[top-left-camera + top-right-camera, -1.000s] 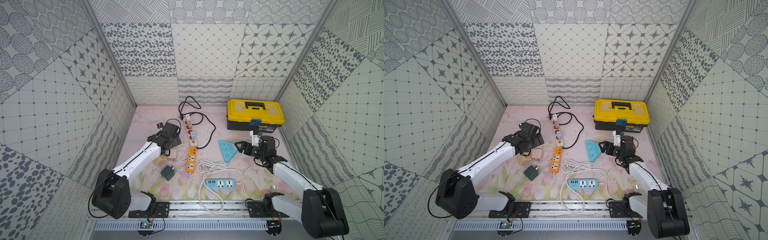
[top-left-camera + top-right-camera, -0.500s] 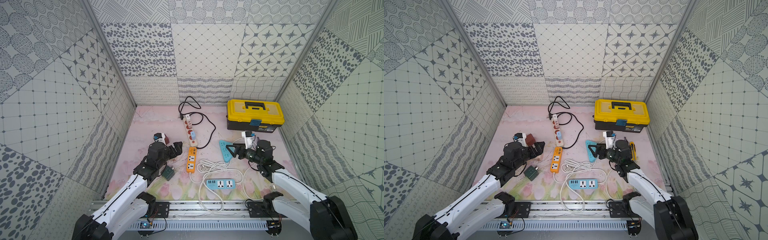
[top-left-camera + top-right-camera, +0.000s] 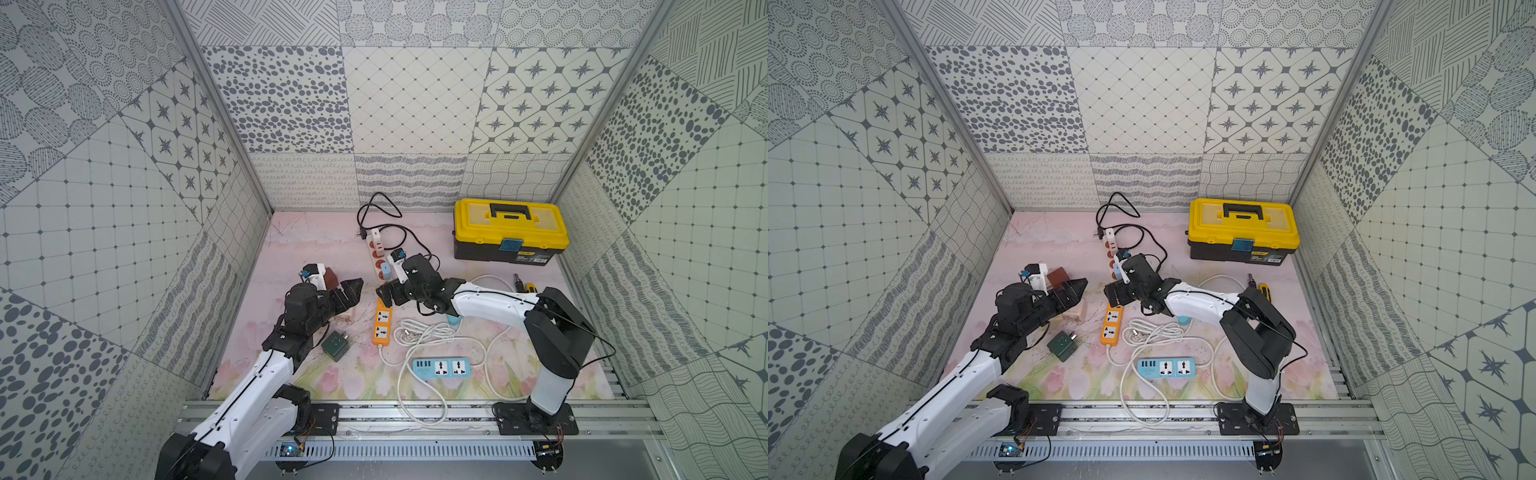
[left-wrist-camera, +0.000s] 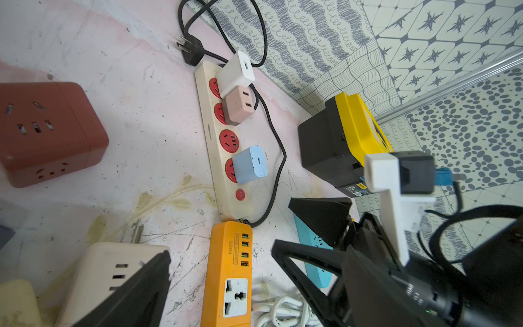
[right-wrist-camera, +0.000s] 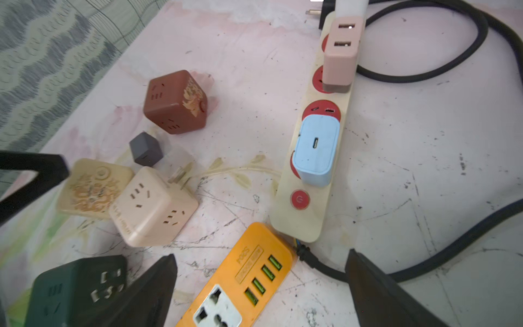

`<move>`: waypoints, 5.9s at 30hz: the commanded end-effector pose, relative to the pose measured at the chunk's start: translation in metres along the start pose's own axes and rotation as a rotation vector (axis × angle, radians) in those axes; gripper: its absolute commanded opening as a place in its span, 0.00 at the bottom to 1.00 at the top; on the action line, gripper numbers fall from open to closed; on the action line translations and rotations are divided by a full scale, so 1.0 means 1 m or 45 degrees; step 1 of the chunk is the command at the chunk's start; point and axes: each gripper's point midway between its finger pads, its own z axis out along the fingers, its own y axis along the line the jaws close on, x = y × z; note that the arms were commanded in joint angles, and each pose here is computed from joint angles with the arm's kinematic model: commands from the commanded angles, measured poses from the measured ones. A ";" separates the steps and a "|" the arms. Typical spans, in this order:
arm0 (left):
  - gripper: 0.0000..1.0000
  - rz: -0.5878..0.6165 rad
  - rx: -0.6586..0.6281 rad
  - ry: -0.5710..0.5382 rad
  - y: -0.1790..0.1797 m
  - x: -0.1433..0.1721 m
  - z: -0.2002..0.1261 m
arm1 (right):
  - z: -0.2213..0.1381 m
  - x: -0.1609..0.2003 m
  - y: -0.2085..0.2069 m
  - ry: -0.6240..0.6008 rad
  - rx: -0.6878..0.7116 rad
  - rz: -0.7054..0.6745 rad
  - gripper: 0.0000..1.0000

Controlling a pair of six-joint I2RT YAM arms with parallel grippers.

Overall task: Pull the plug off the socket
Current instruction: Move the socket to the center of the board, then remove the plug from the socket.

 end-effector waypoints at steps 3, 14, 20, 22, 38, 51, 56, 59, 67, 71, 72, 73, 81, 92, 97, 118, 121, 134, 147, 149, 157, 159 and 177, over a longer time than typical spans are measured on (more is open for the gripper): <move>0.99 0.006 0.017 -0.032 0.000 -0.001 -0.007 | 0.029 -0.007 -0.021 0.044 0.176 -0.085 0.99; 0.99 -0.006 0.014 -0.028 0.003 0.002 -0.007 | 0.083 -0.018 -0.029 0.072 0.289 -0.081 0.96; 0.99 -0.004 0.009 -0.031 0.004 0.002 -0.007 | 0.098 -0.010 -0.032 0.120 0.306 -0.107 0.78; 0.99 -0.005 0.011 -0.030 0.004 0.002 -0.007 | 0.101 -0.007 -0.033 0.131 0.305 -0.117 0.75; 0.99 -0.031 0.069 -0.007 -0.007 0.003 -0.008 | 0.056 0.023 -0.062 0.196 0.206 -0.238 0.49; 0.95 -0.275 0.336 0.250 -0.049 0.038 0.027 | -0.010 0.120 -0.080 0.406 0.035 -0.138 0.56; 0.82 -0.322 0.275 0.371 -0.061 0.074 0.059 | -0.011 0.130 -0.087 0.452 0.079 -0.103 0.72; 0.68 -0.414 0.191 0.407 -0.056 0.089 0.077 | -0.025 0.119 -0.088 0.409 0.101 -0.102 0.90; 0.52 -0.490 -0.066 0.535 -0.048 0.120 0.121 | -0.099 0.068 -0.081 0.128 0.059 -0.095 0.93; 0.45 -0.496 -0.217 0.575 -0.038 0.132 0.139 | -0.125 0.046 -0.073 -0.078 -0.142 0.081 0.88; 0.44 -0.507 -0.242 0.582 -0.036 0.134 0.143 | -0.126 0.044 -0.072 -0.100 -0.184 0.131 0.87; 0.44 -0.512 -0.256 0.592 -0.036 0.137 0.148 | -0.125 0.044 -0.073 -0.097 -0.205 0.182 0.86; 0.42 -0.524 -0.310 0.621 -0.033 0.146 0.173 | -0.091 0.054 -0.085 0.092 -0.132 0.278 0.74; 0.29 -0.579 -0.426 0.653 0.000 0.174 0.185 | -0.068 0.051 -0.080 0.195 -0.004 0.055 0.71; 0.28 -0.619 -0.491 0.653 0.020 0.185 0.180 | -0.060 0.053 -0.083 0.249 0.113 -0.064 0.64; 0.26 -0.652 -0.586 0.650 0.049 0.192 0.171 | -0.040 0.046 -0.080 0.328 0.307 -0.138 0.27; 0.26 -0.651 -0.595 0.655 0.051 0.194 0.173 | -0.033 0.047 -0.055 0.335 0.305 -0.219 0.26; 0.26 -0.635 -0.637 0.655 0.060 0.196 0.169 | -0.041 0.049 -0.093 0.359 0.156 0.058 0.25; 0.26 -0.614 -0.656 0.657 0.062 0.195 0.171 | -0.030 0.027 -0.073 0.375 0.143 0.101 0.26; 0.26 -0.612 -0.657 0.656 0.062 0.195 0.171 | -0.033 0.022 -0.086 0.374 0.101 0.158 0.25; 0.25 -0.594 -0.687 0.656 0.066 0.194 0.170 | -0.042 0.051 -0.072 0.275 0.163 0.071 0.24; 0.25 -0.587 -0.693 0.657 0.066 0.194 0.171 | -0.042 0.053 -0.056 0.227 0.198 0.032 0.24; 0.25 -0.536 -0.779 0.659 0.079 0.196 0.169 | -0.060 -0.014 -0.073 0.187 0.132 0.120 0.21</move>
